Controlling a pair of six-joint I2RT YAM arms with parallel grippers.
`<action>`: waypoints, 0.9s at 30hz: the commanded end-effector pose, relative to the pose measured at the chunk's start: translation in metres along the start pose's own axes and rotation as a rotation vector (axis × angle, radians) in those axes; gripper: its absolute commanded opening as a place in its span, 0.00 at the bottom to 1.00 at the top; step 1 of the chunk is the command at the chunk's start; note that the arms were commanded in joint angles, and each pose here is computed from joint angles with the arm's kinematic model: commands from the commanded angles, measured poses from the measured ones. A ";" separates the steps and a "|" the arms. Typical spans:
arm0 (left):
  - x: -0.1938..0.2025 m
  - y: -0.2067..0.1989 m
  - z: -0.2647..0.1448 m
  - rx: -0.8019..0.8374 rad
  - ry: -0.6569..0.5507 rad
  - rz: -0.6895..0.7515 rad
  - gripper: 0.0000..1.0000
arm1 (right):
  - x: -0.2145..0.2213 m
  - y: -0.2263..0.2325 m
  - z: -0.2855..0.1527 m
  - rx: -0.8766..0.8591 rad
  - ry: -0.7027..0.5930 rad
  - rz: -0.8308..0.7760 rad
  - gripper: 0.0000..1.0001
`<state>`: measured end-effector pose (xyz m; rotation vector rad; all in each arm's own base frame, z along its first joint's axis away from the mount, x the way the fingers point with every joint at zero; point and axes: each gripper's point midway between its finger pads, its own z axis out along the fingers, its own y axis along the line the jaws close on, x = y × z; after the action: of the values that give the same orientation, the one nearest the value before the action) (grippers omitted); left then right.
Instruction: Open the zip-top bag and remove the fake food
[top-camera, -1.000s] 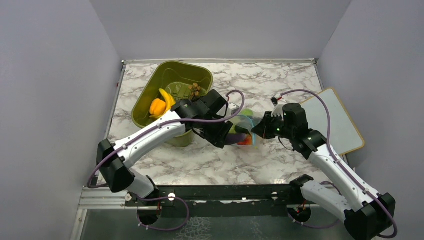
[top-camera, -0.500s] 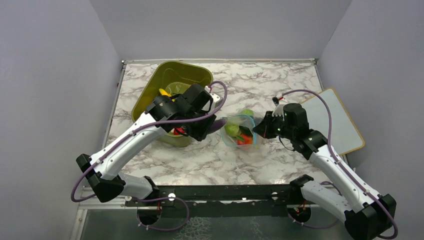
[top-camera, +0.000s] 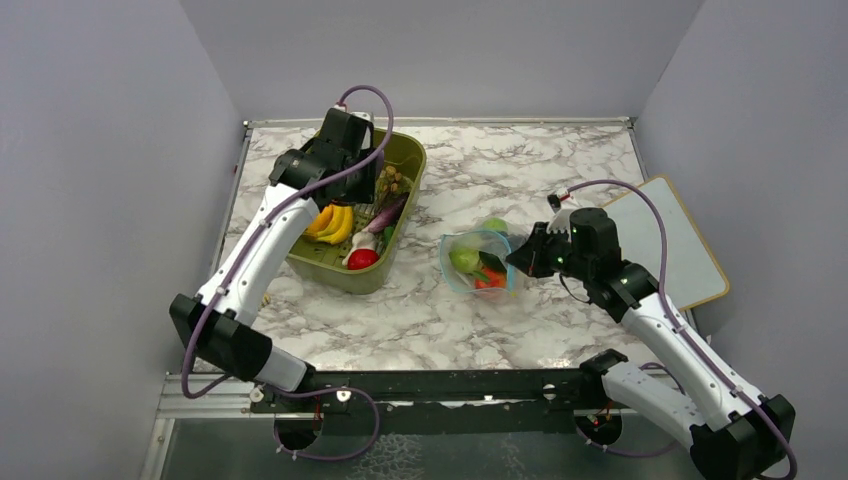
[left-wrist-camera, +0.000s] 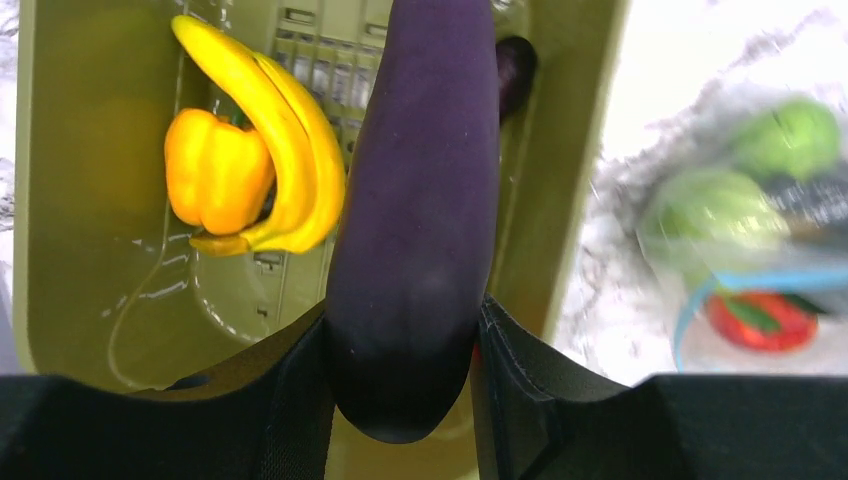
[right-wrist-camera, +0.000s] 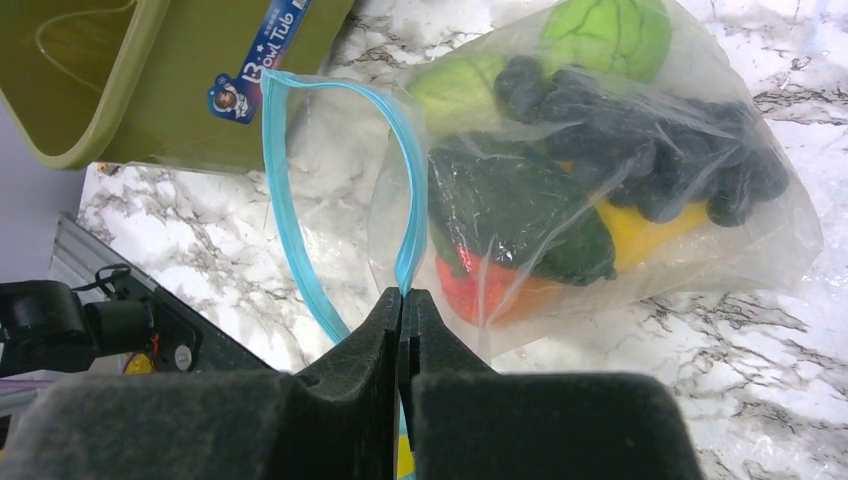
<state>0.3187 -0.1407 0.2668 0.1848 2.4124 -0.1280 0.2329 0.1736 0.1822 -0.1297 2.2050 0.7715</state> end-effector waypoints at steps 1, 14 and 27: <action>-0.025 0.028 0.054 -0.067 -0.083 -0.157 0.00 | -0.013 0.011 -0.008 -0.031 -0.037 0.001 0.01; -0.029 0.044 0.186 -0.109 0.022 -0.524 0.00 | -0.012 0.013 -0.013 -0.046 -0.052 0.005 0.01; -0.006 0.058 0.186 -0.197 0.009 -0.609 0.59 | -0.011 0.011 -0.015 -0.034 -0.054 -0.003 0.01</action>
<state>0.4523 -0.1189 0.1061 -0.6102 2.4839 -0.1688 0.2284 0.1737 0.1942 -0.1218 2.1649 0.7996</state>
